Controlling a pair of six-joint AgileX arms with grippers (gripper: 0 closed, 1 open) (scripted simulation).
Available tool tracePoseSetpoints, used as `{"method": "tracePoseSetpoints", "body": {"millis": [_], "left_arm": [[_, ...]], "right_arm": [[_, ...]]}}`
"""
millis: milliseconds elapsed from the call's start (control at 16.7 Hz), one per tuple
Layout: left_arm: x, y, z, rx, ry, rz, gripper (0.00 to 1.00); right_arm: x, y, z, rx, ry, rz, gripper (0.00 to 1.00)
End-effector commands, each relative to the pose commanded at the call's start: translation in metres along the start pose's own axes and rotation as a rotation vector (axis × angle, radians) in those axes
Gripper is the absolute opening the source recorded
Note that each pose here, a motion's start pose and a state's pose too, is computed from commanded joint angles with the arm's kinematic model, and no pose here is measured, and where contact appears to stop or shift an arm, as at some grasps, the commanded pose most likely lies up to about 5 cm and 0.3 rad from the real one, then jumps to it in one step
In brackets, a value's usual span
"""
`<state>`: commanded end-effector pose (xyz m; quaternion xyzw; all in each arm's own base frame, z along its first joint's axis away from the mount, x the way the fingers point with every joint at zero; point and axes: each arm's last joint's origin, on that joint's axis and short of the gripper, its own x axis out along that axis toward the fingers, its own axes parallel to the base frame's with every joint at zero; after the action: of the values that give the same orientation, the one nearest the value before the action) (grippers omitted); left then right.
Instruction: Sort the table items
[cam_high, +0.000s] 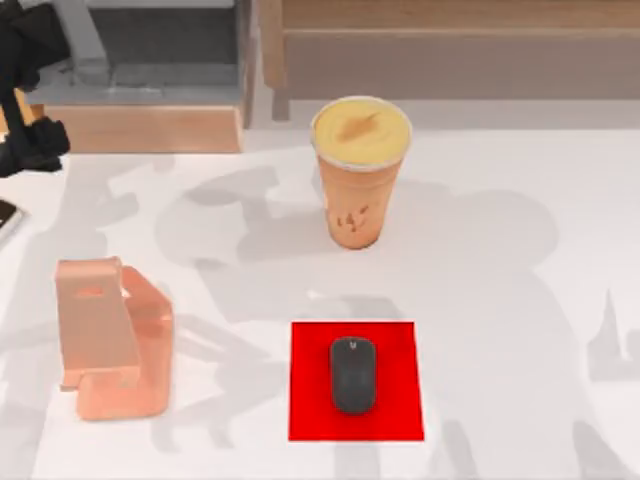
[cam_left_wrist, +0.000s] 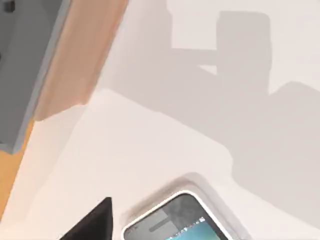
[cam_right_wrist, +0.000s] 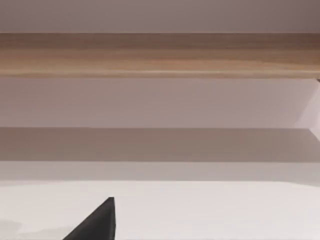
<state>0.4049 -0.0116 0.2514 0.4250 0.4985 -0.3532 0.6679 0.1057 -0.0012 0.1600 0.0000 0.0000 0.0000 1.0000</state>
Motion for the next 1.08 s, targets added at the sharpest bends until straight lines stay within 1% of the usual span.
{"method": "tracePoseSetpoints", "body": {"millis": [120, 240, 360, 420, 540, 840, 960, 1080], "left_arm": [[0.021, 0.018, -0.041, -0.262, 0.063, -0.042, 1.0], [0.042, 0.029, -0.077, -0.471, 0.121, -0.083, 1.0], [0.059, 0.033, -0.105, -0.615, 0.17, -0.119, 1.0], [0.066, 0.034, -0.114, -0.66, 0.186, -0.132, 1.0], [0.07, 0.035, -0.122, -0.693, 0.199, -0.142, 1.0], [0.071, 0.034, -0.121, -0.69, 0.197, -0.14, 1.0], [0.084, 0.032, -0.123, -0.694, 0.201, -0.145, 1.0], [0.104, 0.03, -0.126, -0.693, 0.198, -0.14, 1.0]], "right_arm": [[0.0, 0.0, 0.0, 0.0, 0.0, 0.0, 1.0], [0.0, 0.0, 0.0, 0.0, 0.0, 0.0, 1.0], [0.0, 0.0, 0.0, 0.0, 0.0, 0.0, 1.0], [0.0, 0.0, 0.0, 0.0, 0.0, 0.0, 1.0], [0.0, 0.0, 0.0, 0.0, 0.0, 0.0, 1.0], [0.0, 0.0, 0.0, 0.0, 0.0, 0.0, 1.0], [0.0, 0.0, 0.0, 0.0, 0.0, 0.0, 1.0], [0.0, 0.0, 0.0, 0.0, 0.0, 0.0, 1.0]]}}
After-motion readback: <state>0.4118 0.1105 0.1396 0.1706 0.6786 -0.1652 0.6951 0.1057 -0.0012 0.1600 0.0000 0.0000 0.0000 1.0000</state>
